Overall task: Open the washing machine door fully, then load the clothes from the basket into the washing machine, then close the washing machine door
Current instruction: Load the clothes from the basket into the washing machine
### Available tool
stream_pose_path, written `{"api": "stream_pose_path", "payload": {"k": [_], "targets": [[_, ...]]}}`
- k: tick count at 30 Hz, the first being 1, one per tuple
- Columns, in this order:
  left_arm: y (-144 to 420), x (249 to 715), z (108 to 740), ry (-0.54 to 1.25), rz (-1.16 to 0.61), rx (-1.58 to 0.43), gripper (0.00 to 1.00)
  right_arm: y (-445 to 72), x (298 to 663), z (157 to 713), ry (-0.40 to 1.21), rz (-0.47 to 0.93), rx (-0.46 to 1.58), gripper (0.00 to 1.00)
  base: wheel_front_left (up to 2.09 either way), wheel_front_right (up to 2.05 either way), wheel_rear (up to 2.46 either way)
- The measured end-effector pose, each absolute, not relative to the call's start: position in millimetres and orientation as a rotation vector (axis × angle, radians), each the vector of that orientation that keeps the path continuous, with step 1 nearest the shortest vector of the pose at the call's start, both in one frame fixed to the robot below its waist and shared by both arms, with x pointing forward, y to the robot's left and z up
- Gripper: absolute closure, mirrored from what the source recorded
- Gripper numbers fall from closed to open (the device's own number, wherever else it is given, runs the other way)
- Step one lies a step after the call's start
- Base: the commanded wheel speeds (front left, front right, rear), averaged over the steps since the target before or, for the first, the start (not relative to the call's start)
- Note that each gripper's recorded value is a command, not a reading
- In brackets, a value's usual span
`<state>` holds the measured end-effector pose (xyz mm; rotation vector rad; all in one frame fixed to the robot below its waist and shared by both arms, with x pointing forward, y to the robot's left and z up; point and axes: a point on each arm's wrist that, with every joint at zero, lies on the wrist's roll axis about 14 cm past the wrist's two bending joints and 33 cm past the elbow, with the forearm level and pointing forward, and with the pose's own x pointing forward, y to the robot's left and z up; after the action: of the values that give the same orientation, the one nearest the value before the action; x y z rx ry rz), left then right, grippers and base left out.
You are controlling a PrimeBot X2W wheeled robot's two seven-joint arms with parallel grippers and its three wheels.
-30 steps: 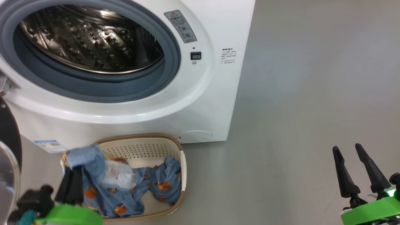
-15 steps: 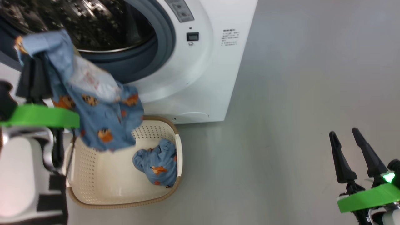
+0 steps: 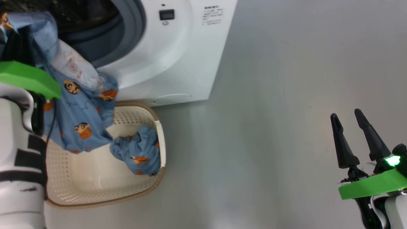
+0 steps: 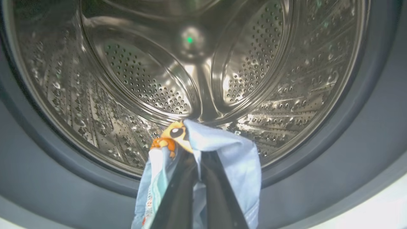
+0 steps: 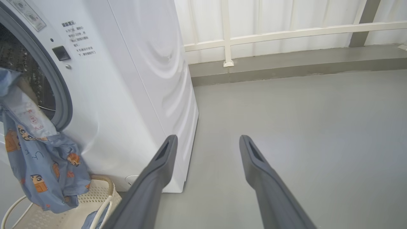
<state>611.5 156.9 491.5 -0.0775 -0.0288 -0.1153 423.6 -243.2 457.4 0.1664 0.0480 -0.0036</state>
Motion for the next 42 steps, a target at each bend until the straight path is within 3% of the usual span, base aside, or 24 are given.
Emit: {"api": "stream_pose_path", "payload": {"k": [15, 27, 35, 36, 37, 38, 39, 40, 42], "targets": [[145.7, 656.2, 420.7, 0.176, -0.118, -0.061, 1.0, -255.6, 429.3, 442.2, 0.086, -0.037, 0.141, 0.0, 0.0, 0.0, 0.0], [153.3, 701.5, 533.4, -0.236, -0.044, -0.068, 1.0, -258.3, 433.9, 429.0, 0.111, -0.056, 0.146, 0.0, 0.0, 0.0, 0.0], [149.0, 692.0, 451.7, -0.001, -0.046, -0.063, 1.0, -255.0, 435.3, 426.0, 0.118, -0.048, 0.149, 0.0, 0.0, 0.0, 0.0], [149.6, 691.6, 447.0, 0.016, -0.044, -0.064, 0.89, -253.9, 435.3, 425.5, 0.119, -0.045, 0.15, 0.0, 0.0, 0.0, 0.0], [150.1, 691.2, 443.1, 0.03, -0.043, -0.063, 0.66, -253.0, 435.3, 425.3, 0.12, -0.043, 0.152, 0.0, 0.0, 0.0, 0.0], [150.6, 690.8, 439.6, 0.044, -0.042, -0.062, 0.35, -252.7, 435.3, 425.2, 0.12, -0.043, 0.156, 0.0, 0.0, 0.0, 0.0], [151.3, 690.3, 436.5, 0.056, -0.038, -0.065, 0.35, -252.9, 435.3, 425.4, 0.119, -0.045, 0.162, 0.0, 0.0, 0.0, 0.0], [151.6, 689.9, 433.8, 0.069, -0.037, -0.065, 0.0, -252.8, 435.4, 425.8, 0.117, -0.045, 0.165, 0.0, 0.0, 0.0, 0.0], [152.5, 690.3, 433.9, 0.076, -0.035, -0.065, 0.0, -252.2, 435.7, 426.3, 0.116, -0.044, 0.166, 0.0, 0.0, 0.0, 0.0]]}}
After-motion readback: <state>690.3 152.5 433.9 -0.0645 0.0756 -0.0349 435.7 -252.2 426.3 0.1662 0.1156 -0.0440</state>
